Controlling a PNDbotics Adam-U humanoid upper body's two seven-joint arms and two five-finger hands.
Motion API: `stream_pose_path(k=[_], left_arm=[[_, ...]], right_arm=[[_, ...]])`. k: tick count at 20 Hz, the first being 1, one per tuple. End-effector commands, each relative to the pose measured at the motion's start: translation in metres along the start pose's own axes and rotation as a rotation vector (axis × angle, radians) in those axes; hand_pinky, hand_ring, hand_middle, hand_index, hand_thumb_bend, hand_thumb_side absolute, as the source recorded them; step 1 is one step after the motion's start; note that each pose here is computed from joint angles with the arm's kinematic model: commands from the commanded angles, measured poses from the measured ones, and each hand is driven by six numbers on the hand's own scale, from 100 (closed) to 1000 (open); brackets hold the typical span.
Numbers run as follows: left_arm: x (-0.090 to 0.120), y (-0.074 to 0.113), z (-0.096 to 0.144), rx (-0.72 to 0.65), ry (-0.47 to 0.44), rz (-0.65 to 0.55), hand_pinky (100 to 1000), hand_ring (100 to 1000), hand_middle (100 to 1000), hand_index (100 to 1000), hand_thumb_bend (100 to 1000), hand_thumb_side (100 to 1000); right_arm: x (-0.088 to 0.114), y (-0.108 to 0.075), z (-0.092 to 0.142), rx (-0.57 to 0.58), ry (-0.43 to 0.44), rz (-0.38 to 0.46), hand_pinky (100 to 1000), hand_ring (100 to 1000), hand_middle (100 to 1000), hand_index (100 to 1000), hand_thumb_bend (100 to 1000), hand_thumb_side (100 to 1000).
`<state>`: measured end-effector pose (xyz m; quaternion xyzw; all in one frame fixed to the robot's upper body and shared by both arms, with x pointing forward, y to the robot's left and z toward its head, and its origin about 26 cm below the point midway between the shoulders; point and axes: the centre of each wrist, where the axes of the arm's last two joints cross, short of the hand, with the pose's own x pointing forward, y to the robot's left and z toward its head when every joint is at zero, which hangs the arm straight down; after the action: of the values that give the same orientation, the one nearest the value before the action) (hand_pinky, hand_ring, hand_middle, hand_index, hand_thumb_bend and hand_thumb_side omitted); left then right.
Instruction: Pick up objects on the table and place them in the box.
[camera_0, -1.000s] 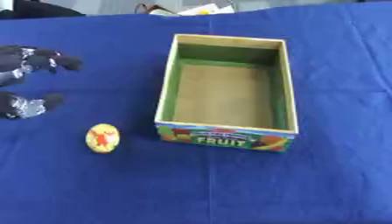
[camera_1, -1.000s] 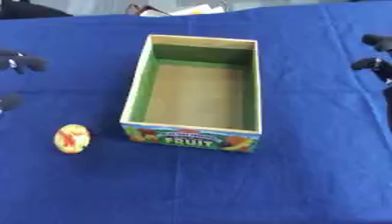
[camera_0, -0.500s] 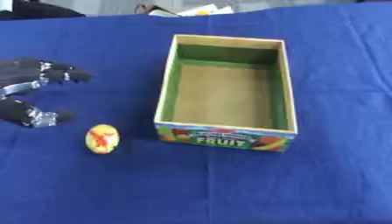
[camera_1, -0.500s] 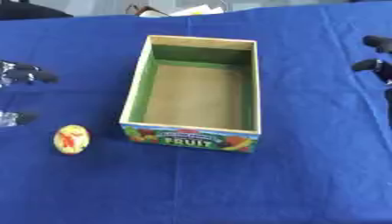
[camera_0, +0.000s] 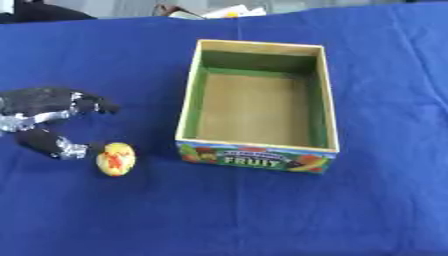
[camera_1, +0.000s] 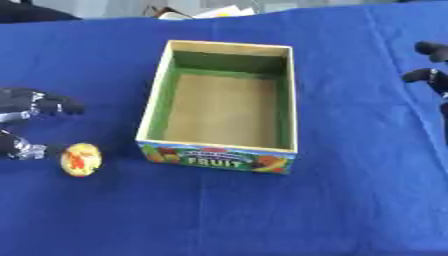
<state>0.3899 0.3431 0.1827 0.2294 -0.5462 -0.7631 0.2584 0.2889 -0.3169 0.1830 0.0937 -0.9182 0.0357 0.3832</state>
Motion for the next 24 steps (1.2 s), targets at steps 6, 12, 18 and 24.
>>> stream_pose_path(k=[6,12,18,24], left_arm=[[0.001,0.004,-0.003,-0.355,-0.23,-0.233,648,786,798,1000,478,1000],[0.01,0.017,-0.001,-0.303,-0.247,-0.28,644,797,805,1000,456,990],[0.025,0.025,0.005,-0.314,-0.251,-0.372,640,799,804,1000,501,1000],[0.029,0.021,0.009,-0.326,-0.25,-0.388,634,795,794,1000,482,1000]], right_arm=[[0.006,0.002,-0.003,0.023,-0.019,0.009,549,762,525,840,100,998],[0.005,0.002,-0.002,0.026,-0.015,0.011,549,763,524,841,100,997],[0.005,0.003,-0.003,0.031,-0.012,0.01,549,764,525,841,100,998],[0.005,0.003,-0.002,0.032,-0.014,0.01,549,764,524,841,100,999]])
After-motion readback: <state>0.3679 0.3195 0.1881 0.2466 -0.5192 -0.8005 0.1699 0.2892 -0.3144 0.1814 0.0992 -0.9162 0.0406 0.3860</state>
